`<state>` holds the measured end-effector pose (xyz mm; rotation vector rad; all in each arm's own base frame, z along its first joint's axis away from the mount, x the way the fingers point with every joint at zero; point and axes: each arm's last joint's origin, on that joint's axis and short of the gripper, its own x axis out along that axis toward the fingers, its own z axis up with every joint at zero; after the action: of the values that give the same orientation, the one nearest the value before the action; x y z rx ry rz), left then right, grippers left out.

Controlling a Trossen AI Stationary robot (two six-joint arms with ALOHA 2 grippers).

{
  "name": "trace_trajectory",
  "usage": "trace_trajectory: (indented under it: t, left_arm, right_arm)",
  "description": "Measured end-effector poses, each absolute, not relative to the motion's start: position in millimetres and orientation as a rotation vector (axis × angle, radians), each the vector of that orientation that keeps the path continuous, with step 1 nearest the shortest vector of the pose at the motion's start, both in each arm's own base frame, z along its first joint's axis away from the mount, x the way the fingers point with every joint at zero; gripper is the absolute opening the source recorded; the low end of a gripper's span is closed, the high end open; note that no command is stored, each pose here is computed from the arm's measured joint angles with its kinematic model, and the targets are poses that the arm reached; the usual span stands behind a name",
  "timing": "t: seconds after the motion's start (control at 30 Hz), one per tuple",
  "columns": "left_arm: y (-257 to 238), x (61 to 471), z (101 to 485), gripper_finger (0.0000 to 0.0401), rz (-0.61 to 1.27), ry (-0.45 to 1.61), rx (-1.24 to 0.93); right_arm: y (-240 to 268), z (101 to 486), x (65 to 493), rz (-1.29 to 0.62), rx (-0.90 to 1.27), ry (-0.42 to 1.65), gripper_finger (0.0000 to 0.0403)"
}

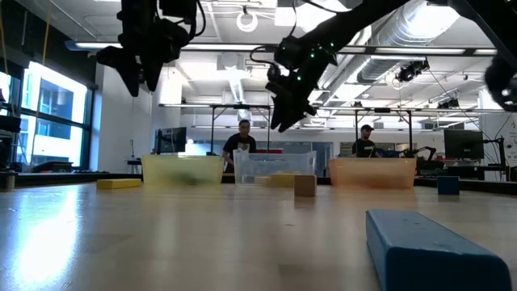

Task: Sort & place blocks by color
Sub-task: Put the blue block into the yellow bin

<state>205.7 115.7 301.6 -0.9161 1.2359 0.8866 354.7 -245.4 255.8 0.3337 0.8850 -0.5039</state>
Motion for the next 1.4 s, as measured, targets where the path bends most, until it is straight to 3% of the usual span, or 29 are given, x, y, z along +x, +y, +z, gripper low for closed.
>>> trace_trajectory:
  t: [0.33,0.73,1.13,1.4]
  left_arm:
    - [115.0,206.2,301.6,0.0238,0.856,1.242,-0.921]
    - [99.3,220.0,300.3,0.0239,0.694,1.279,-0.755]
    - [73.8,229.8,300.3,0.0239,0.48,1.345,-0.548]
    - [57.5,234.4,300.3,0.0239,0.354,1.373,-0.42]
  right_arm:
    - [-239.9,293.6,348.5,-0.468,0.321,0.977,0.017]
    - [-217.0,323.2,339.5,-0.422,0.357,1.125,0.017]
    - [-137.0,322.3,361.5,-0.36,0.449,1.288,0.017]
    - [-76.6,319.9,367.1,-0.4,0.341,1.425,0.0169]
